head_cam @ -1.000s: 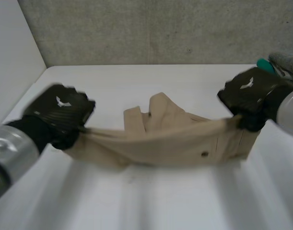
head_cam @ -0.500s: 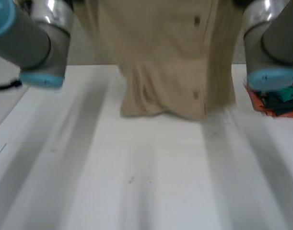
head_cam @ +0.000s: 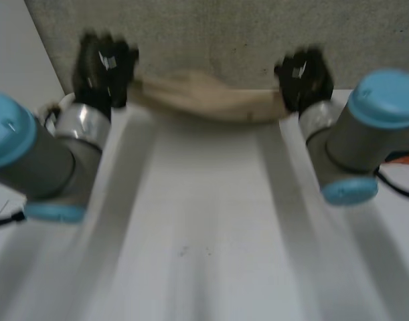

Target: Fold the laundry.

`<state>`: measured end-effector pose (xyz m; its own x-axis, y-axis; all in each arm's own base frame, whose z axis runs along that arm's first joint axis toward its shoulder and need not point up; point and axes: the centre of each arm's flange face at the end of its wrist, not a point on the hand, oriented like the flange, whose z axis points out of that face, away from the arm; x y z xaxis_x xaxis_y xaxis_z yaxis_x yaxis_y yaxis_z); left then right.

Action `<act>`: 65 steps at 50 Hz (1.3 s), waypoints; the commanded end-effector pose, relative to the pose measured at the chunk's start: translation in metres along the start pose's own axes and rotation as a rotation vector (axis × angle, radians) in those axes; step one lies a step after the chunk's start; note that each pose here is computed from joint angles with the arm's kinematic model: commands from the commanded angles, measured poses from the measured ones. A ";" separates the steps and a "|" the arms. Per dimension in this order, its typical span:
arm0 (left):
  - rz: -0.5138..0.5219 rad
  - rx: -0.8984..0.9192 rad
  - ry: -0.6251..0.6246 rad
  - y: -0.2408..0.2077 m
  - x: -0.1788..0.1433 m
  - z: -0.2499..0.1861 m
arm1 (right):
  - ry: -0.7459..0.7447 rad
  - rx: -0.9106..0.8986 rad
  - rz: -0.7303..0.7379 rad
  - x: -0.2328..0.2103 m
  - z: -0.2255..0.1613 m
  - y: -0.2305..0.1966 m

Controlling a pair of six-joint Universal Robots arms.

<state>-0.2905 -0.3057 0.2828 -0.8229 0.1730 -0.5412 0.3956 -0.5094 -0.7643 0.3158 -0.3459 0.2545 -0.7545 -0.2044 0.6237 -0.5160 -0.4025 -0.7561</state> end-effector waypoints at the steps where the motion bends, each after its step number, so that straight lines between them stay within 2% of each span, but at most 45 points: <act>1: 0.003 -0.273 0.208 0.068 0.056 -0.065 | -0.216 -0.257 -0.013 -0.059 -0.041 0.072; 9: 0.010 -0.552 0.410 0.080 0.068 -0.120 | -0.350 -0.426 -0.016 -0.061 -0.074 0.079; 15: 0.033 -0.690 0.456 0.064 0.052 -0.145 | -0.444 -0.529 -0.029 -0.043 -0.105 0.059; 22: 0.069 -0.788 0.598 0.027 0.042 -0.187 | -0.631 -0.692 -0.104 -0.026 -0.160 0.044; 27: 0.101 -0.865 0.741 0.013 0.044 -0.222 | -0.775 -0.733 -0.185 -0.019 -0.199 0.034; 30: 0.115 -0.863 0.797 0.005 0.049 -0.233 | -0.808 -0.717 -0.195 -0.020 -0.209 0.032; 34: 0.097 -0.788 0.738 -0.002 0.047 -0.218 | -0.798 -0.674 -0.158 -0.025 -0.208 0.034; 42: 0.033 -0.496 0.415 -0.013 0.021 -0.123 | -0.683 -0.621 -0.075 -0.024 -0.191 0.047; 44: 0.022 -0.426 0.381 -0.013 0.021 -0.104 | -0.670 -0.615 -0.059 -0.024 -0.189 0.048; 49: -0.018 -0.249 0.414 0.022 0.047 -0.042 | -0.635 -0.595 -0.014 -0.027 -0.186 0.049; 56: -0.038 -0.234 0.469 0.097 0.074 0.016 | -0.617 -0.576 0.008 -0.032 -0.184 0.057; 65: -0.078 -0.345 0.578 0.151 0.108 0.017 | -0.623 -0.584 0.011 -0.038 -0.186 0.064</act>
<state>-0.3234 -0.3705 0.1500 -0.5712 0.6104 -0.5487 0.5072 -0.2632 -0.8207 0.2362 -0.1979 0.1498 -0.4894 -0.7256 0.4837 -0.7638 0.0890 -0.6393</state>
